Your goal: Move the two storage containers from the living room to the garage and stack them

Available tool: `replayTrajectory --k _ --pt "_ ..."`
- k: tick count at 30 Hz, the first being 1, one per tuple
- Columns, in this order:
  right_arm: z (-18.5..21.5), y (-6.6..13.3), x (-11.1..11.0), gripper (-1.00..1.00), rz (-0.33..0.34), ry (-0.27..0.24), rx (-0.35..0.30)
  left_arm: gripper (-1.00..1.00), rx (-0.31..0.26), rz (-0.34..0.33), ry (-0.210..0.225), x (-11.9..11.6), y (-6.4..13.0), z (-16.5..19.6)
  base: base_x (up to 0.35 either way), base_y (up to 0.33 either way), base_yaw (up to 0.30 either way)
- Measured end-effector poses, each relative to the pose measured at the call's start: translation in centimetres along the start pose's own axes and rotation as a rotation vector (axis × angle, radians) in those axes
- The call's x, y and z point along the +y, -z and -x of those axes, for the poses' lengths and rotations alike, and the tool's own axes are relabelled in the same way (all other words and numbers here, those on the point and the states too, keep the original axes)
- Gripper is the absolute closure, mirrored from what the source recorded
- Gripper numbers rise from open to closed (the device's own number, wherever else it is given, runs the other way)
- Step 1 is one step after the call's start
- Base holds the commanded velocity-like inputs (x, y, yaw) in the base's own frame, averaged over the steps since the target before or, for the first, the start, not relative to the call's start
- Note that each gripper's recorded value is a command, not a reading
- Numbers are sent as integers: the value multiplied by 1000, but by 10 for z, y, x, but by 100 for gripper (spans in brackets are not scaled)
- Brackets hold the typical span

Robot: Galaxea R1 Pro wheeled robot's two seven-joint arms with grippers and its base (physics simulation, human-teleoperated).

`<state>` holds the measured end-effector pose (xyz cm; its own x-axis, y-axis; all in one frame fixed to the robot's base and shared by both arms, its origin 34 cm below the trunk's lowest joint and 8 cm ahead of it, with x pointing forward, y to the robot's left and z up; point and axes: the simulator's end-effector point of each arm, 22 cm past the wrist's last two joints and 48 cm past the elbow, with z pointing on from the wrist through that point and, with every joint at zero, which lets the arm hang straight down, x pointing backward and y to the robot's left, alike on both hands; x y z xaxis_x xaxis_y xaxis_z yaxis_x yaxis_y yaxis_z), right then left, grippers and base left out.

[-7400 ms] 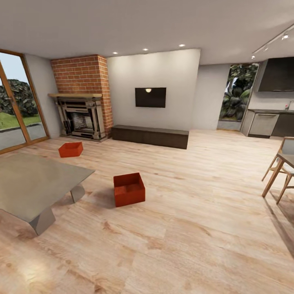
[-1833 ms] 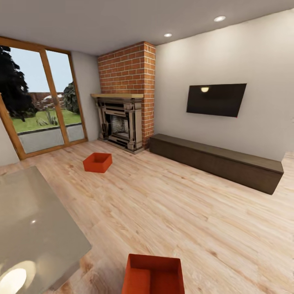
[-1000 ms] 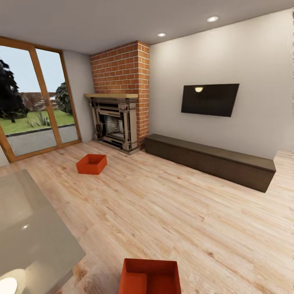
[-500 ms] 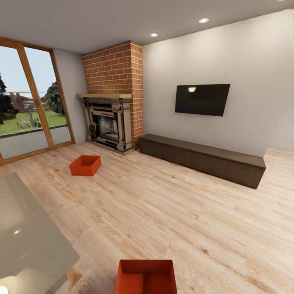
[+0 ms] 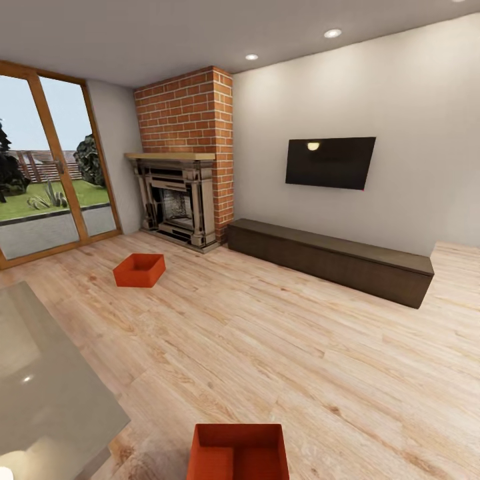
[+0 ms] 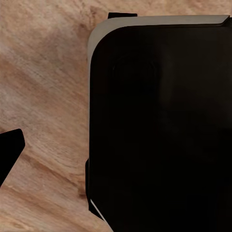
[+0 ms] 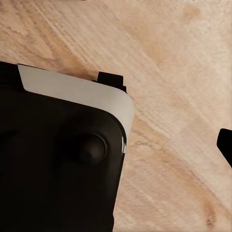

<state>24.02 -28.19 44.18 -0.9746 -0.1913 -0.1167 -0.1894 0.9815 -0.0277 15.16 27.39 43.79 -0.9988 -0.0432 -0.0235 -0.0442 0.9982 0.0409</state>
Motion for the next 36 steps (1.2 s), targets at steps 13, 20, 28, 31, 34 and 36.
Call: replayTrajectory --k 13,20,28,31,34,36 --pt "-1 0 1 -100 1 -1 3 -100 1 0 0 0 0 -1 0 0 0" --pt "-4 -1 2 -100 3 0 11 -100 11 -1 -3 0 0 -4 0 0 0" --pt "-9 -1 3 -100 5 0 23 -100 23 0 -10 1 0 -9 0 0 0" --pt "-11 -1 2 -100 6 2 29 -100 27 -1 -11 1 0 -11 0 0 0" --pt "-13 -2 3 -100 7 9 35 -100 32 -1 -12 0 0 -12 0 0 0" --pt "-14 -2 3 -100 8 10 38 -100 34 -2 -13 0 0 -13 0 0 0"
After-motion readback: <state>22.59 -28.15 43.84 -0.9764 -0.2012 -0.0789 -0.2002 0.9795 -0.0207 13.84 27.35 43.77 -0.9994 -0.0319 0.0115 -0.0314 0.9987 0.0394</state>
